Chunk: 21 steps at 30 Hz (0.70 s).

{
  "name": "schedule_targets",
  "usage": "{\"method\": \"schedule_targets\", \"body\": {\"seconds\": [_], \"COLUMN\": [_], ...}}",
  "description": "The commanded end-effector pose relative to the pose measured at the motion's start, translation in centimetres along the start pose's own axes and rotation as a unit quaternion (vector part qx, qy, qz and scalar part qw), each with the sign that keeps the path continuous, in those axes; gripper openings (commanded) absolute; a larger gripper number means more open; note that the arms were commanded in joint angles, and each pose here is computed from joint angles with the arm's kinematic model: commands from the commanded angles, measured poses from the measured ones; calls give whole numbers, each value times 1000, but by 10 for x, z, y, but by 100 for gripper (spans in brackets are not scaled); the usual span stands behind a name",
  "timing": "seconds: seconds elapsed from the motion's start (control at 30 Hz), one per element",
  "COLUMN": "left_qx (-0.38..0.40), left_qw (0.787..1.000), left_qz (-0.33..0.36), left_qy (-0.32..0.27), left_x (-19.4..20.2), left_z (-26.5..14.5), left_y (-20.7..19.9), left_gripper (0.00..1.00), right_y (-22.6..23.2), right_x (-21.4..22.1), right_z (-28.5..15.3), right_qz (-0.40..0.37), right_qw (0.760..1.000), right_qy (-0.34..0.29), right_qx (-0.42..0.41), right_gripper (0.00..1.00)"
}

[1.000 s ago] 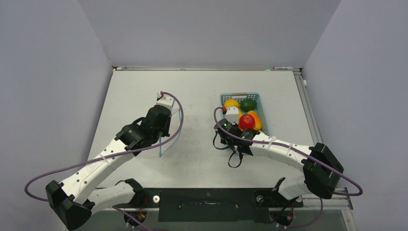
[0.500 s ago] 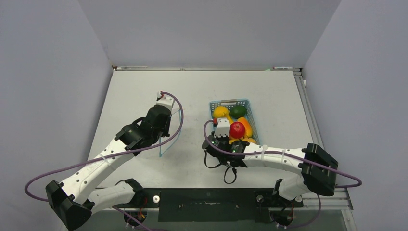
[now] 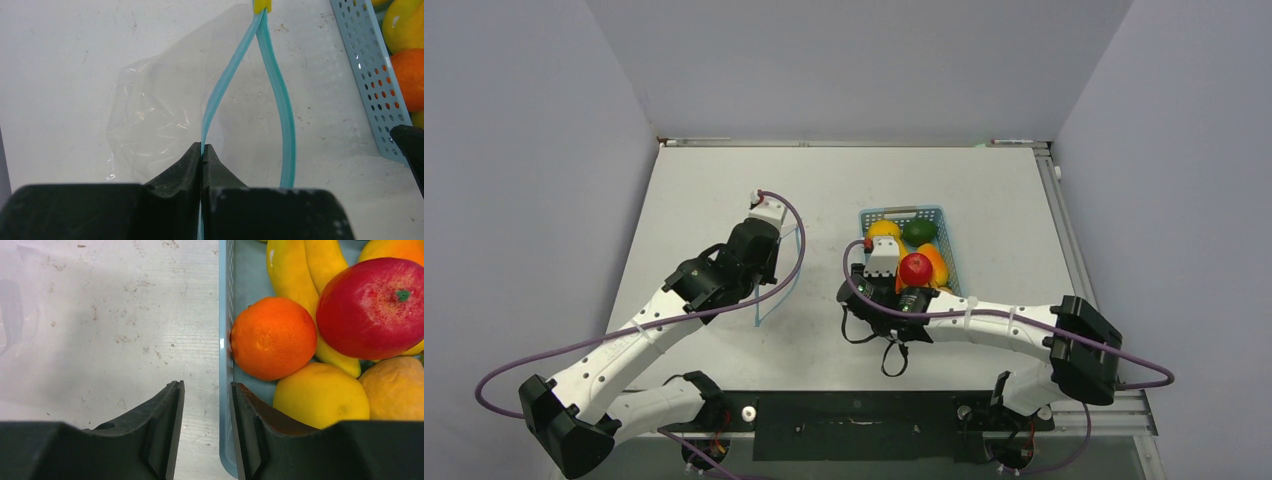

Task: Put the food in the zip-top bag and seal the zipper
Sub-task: Move the bin to the center of the board, then pick up the fake fruit from the bin.

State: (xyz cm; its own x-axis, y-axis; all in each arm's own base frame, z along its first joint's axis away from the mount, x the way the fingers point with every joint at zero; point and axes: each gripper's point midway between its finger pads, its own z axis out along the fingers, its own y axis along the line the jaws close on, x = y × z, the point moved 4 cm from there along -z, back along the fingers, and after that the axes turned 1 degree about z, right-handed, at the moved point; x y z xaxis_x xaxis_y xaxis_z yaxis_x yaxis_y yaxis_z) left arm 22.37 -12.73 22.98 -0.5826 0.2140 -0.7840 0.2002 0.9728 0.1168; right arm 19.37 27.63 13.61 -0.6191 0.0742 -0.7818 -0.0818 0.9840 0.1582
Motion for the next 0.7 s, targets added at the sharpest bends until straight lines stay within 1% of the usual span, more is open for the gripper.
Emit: {"method": "schedule_targets", "body": {"seconds": [0.0,0.1,0.2,0.4,0.6,0.67], "left_qx": [2,1,2,2,1,2], "left_qw": [1000,1000,1000,1000,1000,1000], "left_qz": [-13,-12,-11,-9,-10,-9], "left_qy": [-23,-22,-22,-21,-22,-22], "left_x": [-9,-9,-9,-8,-9,-9], "left_z": [-1,-1,-1,-1,-2,-2], "left_y": [-1,-1,-2,-2,-2,-2], "left_gripper": [0,0,0,0,0,0], "right_y": [8,2,-4,-39,-68,-75], "right_x": [-34,-45,-57,-81,-91,-91], "right_z": [-18,-24,-27,-26,-23,-19], "right_qz": [15,5,-12,-12,-15,-18], "right_qw": [999,998,998,998,997,996], "right_qy": [-45,-58,-57,-62,-67,-59], "right_qx": [-11,-5,-8,21,47,56], "right_gripper": [41,45,50,63,84,88]}}
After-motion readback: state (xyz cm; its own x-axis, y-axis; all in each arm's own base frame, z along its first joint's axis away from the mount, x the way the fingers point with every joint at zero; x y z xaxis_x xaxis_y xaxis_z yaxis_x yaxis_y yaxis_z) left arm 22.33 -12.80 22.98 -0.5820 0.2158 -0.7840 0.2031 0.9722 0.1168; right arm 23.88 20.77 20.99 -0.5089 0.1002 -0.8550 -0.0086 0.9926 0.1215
